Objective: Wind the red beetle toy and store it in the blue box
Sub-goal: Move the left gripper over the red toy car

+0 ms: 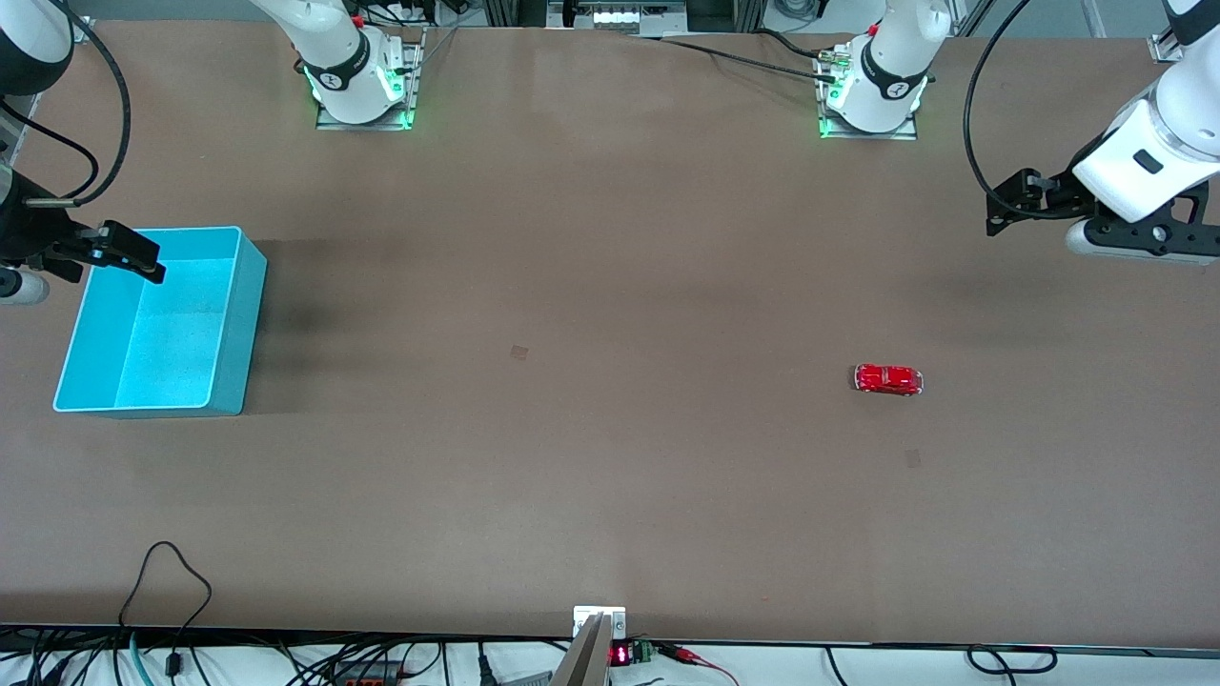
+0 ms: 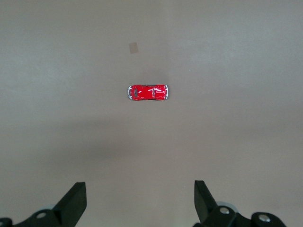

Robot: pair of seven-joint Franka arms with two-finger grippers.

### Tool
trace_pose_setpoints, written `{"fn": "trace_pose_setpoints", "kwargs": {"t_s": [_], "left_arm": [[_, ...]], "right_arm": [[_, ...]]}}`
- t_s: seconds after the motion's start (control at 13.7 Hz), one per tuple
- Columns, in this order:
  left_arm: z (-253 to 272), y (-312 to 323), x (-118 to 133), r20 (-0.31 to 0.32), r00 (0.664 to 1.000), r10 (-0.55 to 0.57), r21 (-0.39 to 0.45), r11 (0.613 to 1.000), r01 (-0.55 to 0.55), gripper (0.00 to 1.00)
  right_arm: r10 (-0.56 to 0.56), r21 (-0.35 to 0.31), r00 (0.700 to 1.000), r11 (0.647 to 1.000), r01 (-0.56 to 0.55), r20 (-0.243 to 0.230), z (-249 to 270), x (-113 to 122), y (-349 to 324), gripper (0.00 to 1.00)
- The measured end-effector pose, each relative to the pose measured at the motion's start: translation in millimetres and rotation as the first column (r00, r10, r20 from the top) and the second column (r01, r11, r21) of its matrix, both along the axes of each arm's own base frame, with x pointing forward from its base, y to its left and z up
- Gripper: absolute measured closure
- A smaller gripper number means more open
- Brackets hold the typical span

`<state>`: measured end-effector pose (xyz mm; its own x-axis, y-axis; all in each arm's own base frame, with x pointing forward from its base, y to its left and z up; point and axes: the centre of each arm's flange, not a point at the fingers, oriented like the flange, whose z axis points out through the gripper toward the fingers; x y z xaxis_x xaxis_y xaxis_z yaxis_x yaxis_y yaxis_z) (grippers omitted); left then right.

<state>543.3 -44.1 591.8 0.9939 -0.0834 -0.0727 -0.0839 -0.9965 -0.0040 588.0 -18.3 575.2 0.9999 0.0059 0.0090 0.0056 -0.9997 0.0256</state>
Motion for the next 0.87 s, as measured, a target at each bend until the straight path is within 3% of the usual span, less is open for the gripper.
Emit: {"fn": "trace_pose_setpoints", "kwargs": {"t_s": [0.51, 0.66, 0.87], "left_arm": [[-1.4, -1.7, -1.1, -0.021, 1.0, -0.003, 0.001, 1.0, 0.003, 0.0], [-11.0, -3.6, -5.8, -0.091, 0.996, -0.007, 0.006, 1.0, 0.008, 0.0], [-31.4, -10.5, -21.5, -0.266, 0.964, -0.021, 0.018, 0.999, 0.027, 0.0]], "right_arm": [[0.0, 0.0, 1.0, 1.0, 0.0, 0.0, 0.0, 0.0, 0.1, 0.0], [0.0, 0.0, 1.0, 1.0, 0.0, 0.0, 0.1, -0.1, 0.0, 0.0], [0.0, 0.0, 1.0, 1.0, 0.0, 0.0, 0.2, -0.1, 0.0, 0.0]]}}
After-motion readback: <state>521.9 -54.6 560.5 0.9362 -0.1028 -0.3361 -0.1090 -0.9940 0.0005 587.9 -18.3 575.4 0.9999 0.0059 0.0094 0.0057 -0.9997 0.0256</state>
